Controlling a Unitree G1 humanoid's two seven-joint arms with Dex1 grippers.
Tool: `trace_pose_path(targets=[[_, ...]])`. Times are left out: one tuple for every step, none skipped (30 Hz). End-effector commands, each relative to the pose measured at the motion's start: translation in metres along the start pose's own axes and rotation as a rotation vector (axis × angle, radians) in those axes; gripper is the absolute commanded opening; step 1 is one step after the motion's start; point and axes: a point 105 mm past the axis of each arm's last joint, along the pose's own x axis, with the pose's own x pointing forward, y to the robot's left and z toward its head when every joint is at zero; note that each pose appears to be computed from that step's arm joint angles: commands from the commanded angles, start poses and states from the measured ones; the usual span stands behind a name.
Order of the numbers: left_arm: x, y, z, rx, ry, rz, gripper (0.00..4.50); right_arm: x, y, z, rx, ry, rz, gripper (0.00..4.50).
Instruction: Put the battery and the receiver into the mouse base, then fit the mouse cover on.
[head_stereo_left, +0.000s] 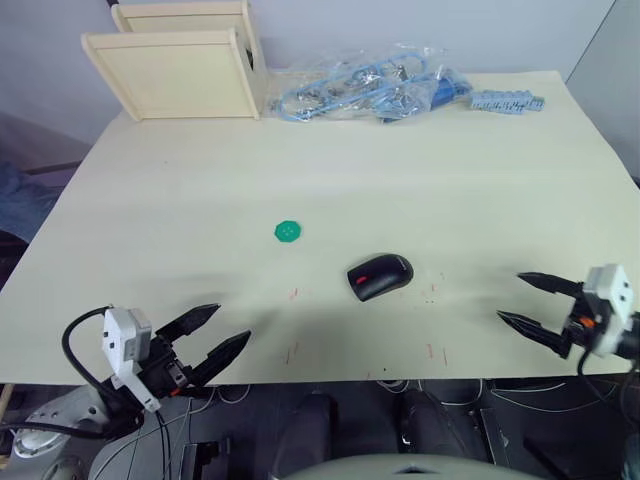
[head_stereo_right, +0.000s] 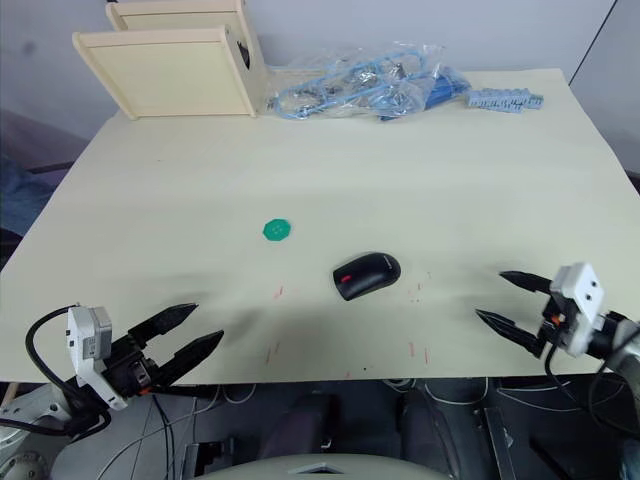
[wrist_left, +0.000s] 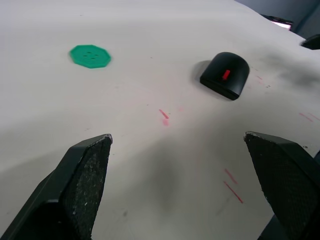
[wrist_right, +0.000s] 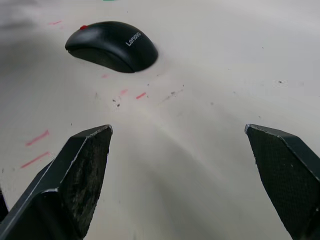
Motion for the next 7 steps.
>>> trace_pose_path(targets=[[-0.0067, 0.0027, 0.0042, 0.013, -0.011, 0.033, 4.5, -0.0173, -0.0055, 0.0026, -0.029, -0.014, -0.054, 4.45], [-0.007, 0.0028, 0.0036, 0.011, -0.009, 0.035, 4.5, -0.0191, -0.0052, 0.0003, -0.023, -0.013, -0.061, 4.45], [-0.007, 0.0026, 0.0033, 0.01, -0.008, 0.033, 4.5, -0.0197, -0.0045, -0.0014, -0.02, -0.012, -0.06, 4.45], [-0.0069, 0.0024, 0.0031, 0.01, -0.008, 0.032, 4.5, -0.02, -0.0041, -0.0024, -0.018, -0.012, -0.06, 4.45], [-0.0067, 0.0025, 0.0029, 0.008, -0.007, 0.031, 4.5, -0.02, -0.004, -0.0032, -0.017, -0.011, -0.059, 4.45], [-0.0066, 0.0025, 0.0024, 0.006, -0.007, 0.031, 4.5, -0.0202, -0.0039, -0.0042, -0.016, -0.011, -0.06, 4.45], [-0.0067, 0.0034, 0.0022, -0.001, -0.006, 0.033, 4.5, -0.0198, -0.004, -0.0053, -0.014, -0.012, -0.061, 4.45]])
